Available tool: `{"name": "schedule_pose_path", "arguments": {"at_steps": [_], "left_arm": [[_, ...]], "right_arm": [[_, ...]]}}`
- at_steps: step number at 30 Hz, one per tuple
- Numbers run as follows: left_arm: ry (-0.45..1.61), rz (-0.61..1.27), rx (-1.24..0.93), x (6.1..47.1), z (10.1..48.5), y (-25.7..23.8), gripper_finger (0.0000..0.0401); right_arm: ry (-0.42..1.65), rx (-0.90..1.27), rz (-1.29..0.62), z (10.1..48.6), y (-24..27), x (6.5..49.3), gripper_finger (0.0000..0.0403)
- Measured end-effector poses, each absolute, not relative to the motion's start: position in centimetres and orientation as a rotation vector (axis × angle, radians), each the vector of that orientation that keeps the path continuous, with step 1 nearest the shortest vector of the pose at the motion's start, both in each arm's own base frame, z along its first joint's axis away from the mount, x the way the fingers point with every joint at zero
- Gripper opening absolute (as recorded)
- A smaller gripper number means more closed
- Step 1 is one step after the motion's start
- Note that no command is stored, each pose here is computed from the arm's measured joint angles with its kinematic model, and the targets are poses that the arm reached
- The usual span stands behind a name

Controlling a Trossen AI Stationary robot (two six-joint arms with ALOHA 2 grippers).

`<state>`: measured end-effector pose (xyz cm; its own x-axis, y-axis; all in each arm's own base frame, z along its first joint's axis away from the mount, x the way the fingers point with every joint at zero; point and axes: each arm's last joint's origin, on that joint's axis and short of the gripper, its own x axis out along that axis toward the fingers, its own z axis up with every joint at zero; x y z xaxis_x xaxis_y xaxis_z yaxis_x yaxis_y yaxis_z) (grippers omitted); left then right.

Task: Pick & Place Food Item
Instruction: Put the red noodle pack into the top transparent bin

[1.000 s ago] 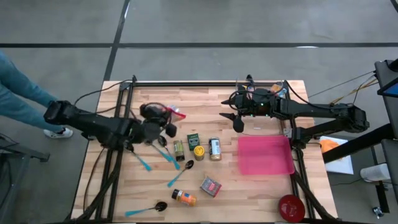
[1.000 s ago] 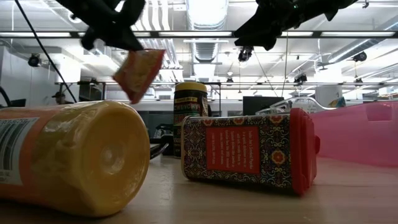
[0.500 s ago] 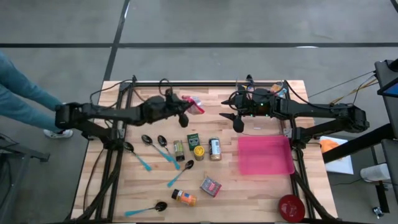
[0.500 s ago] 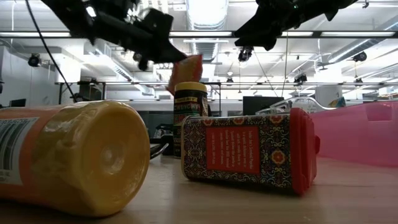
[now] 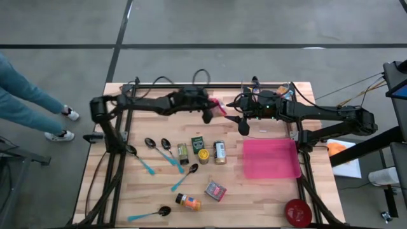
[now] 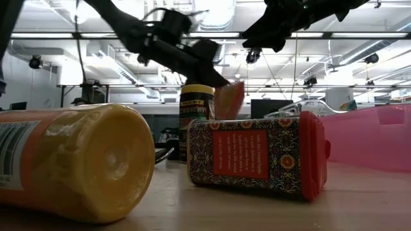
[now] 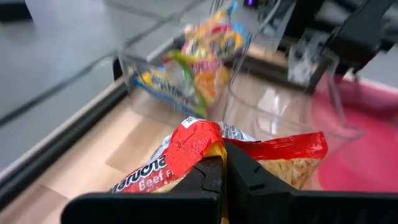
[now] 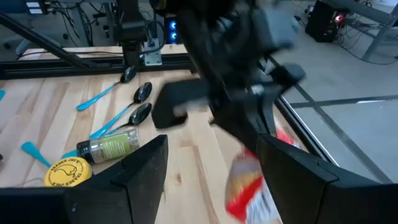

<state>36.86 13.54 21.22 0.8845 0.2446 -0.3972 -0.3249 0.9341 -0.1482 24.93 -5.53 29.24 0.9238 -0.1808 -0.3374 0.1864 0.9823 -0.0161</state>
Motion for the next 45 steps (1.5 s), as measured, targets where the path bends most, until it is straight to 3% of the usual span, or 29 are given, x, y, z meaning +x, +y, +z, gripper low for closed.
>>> {"name": "schedule_pose_path", "arguments": {"at_steps": [9, 22, 28, 39, 45], "left_arm": [[0.531, 0.269, -0.259, 41.2, 19.2, 15.0, 0.0000], [0.569, 0.263, -0.306, 41.5, 17.5, 15.1, 0.0014], [0.569, 0.248, -0.311, 41.5, 17.5, 15.0, 0.0083], [0.570, 0.222, -0.315, 41.5, 17.4, 15.0, 0.0259], [0.570, 0.223, -0.318, 41.5, 17.4, 15.0, 0.0320]], "right_arm": [[0.345, 0.016, -0.188, 29.2, -5.5, 24.9, 0.0244], [0.345, 0.016, -0.188, 29.2, -5.5, 24.9, 0.0244], [0.345, 0.016, -0.188, 29.2, -5.5, 24.9, 0.0244], [0.345, 0.016, -0.188, 29.2, -5.5, 24.9, 0.0244], [0.345, 0.016, -0.188, 29.2, -5.5, 24.9, 0.0244]]}}
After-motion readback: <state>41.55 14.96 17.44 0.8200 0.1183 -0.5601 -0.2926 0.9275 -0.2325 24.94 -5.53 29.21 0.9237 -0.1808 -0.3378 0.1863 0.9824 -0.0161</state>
